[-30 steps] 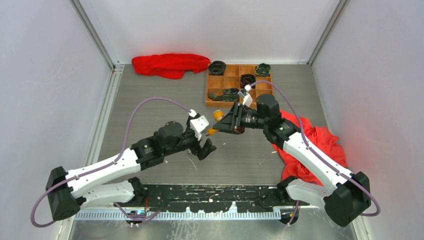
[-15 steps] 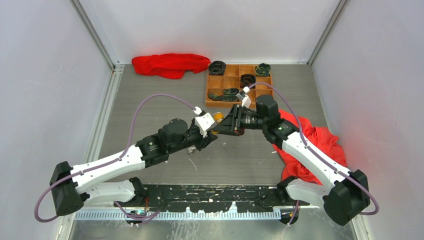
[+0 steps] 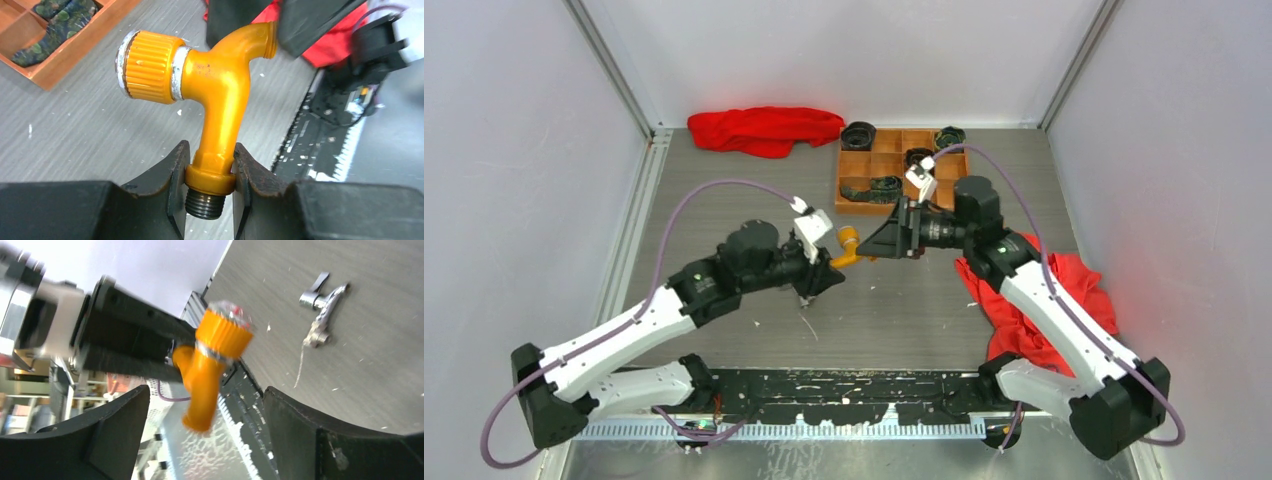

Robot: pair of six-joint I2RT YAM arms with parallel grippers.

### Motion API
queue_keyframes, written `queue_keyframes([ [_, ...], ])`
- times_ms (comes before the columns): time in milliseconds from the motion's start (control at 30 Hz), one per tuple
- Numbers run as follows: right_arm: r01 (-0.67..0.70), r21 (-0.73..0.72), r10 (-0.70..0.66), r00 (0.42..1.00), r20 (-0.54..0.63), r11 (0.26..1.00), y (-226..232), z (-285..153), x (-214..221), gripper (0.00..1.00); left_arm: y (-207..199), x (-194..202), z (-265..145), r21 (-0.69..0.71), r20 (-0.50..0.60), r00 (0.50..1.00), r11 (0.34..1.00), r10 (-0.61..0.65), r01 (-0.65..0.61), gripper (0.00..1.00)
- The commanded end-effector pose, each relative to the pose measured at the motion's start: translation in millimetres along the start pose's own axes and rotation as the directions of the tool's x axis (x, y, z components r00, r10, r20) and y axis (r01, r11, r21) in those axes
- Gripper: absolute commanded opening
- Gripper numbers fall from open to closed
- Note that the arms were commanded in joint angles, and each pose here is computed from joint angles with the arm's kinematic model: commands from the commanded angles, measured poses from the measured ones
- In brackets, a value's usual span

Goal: Install the water faucets

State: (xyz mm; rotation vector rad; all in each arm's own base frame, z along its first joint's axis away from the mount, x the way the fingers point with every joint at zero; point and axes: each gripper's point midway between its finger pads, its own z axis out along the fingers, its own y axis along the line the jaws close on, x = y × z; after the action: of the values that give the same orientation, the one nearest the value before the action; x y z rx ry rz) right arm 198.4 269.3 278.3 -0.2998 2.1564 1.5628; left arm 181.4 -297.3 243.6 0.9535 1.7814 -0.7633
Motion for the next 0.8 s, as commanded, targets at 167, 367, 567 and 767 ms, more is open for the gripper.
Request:
queue_keyframes([
  [167, 0.653, -0.089, -0.6, 0.734, 0.318, 0.752, 71, -67, -13, 0.94, -50, -56, -81, 0.533, -0.1, 0.953, 0.794, -0.286, 0.294, 0.0],
  [367, 0.966, 0.043, -0.758, 0.173, 0.628, 0.256, 98, -103, 27, 0.96, -72, -65, -101, 0.656, -0.302, 0.887, 0.599, -0.35, 0.459, 0.0],
  [567, 0.99, -0.017, -0.812, 0.127, 0.57, 0.143, 102, -93, 27, 0.98, -74, -60, -100, 0.661, -0.368, 0.855, 0.544, -0.366, 0.517, 0.0],
  [767, 0.99, -0.122, -0.835, 0.122, 0.537, 0.067, 112, -68, 26, 0.97, -74, -56, -97, 0.647, -0.41, 0.826, 0.515, -0.388, 0.563, 0.0],
])
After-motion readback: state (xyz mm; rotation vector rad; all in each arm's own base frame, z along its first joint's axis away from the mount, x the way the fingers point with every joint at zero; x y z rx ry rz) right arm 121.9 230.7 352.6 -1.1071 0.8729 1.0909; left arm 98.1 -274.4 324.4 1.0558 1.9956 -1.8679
